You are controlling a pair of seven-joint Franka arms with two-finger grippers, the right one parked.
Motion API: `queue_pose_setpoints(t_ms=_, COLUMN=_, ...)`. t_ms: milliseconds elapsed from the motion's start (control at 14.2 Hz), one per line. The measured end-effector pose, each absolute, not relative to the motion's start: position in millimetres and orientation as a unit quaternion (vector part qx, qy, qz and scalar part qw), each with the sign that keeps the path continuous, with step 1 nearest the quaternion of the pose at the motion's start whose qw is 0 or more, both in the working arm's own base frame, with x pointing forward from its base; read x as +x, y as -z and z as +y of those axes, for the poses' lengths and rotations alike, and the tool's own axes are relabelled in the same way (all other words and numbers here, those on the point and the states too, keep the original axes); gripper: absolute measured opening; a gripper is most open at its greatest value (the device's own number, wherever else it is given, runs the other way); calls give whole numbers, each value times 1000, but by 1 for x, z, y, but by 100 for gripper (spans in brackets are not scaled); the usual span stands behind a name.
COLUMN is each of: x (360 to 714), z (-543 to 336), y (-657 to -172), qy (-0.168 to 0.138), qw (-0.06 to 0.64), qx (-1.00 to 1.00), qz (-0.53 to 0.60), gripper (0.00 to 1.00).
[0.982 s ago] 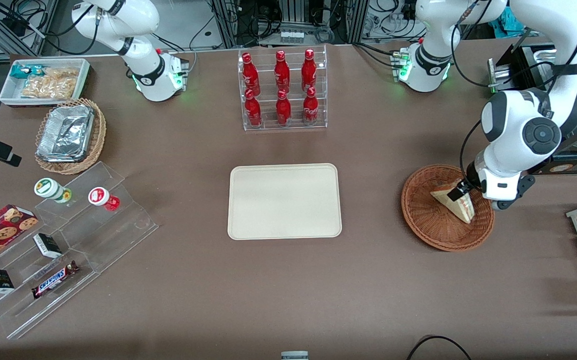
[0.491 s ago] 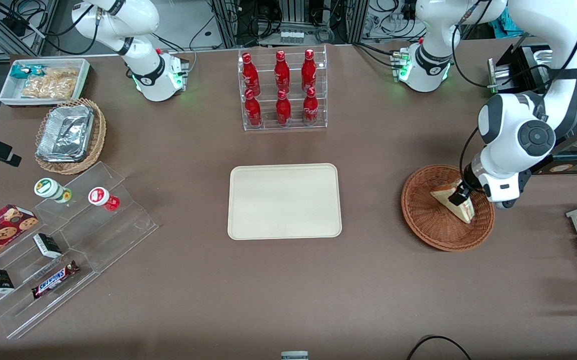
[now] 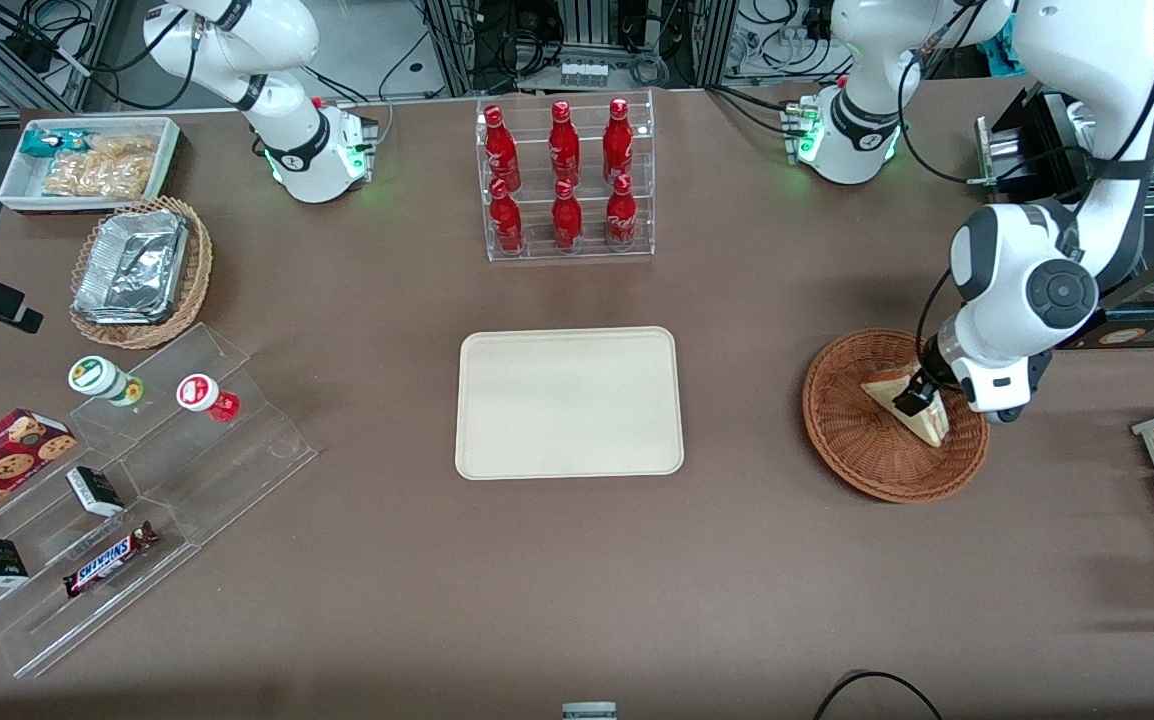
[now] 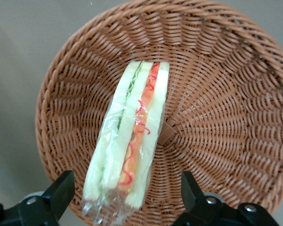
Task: Place sandwich from basket to tray
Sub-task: 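Lower the left gripper and close it on the sandwich, then lift the sandwich and carry it with the left gripper over the cream tray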
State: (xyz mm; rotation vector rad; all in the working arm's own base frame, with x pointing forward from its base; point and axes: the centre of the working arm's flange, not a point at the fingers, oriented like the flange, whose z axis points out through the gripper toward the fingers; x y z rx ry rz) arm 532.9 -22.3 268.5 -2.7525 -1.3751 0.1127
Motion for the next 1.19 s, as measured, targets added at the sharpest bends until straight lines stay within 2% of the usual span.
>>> queue_pose_setpoints(t_ms=70, x=533, z=-22, y=-262, qy=-39, qw=33, qx=-891, qz=-451, gripper=96)
queue_pose_setpoints(t_ms=421, x=533, z=-22, y=-254, qy=-44, qw=35, qx=-888, qz=-456, gripper=43)
queue_pose_setpoints(t_ms=632, x=539, z=-24, y=-277, qy=-49, qw=40, qx=-889, qz=-454, gripper=19)
queue_pose_setpoints(t_ms=912, x=555, z=-54, y=-338, qy=-76, qw=55, qx=-920, qz=-381, gripper=14)
queue_pose_setpoints(t_ms=1193, x=550, z=-152, y=-354, qy=-76, qw=55, qx=-966, qz=-240, gripper=14)
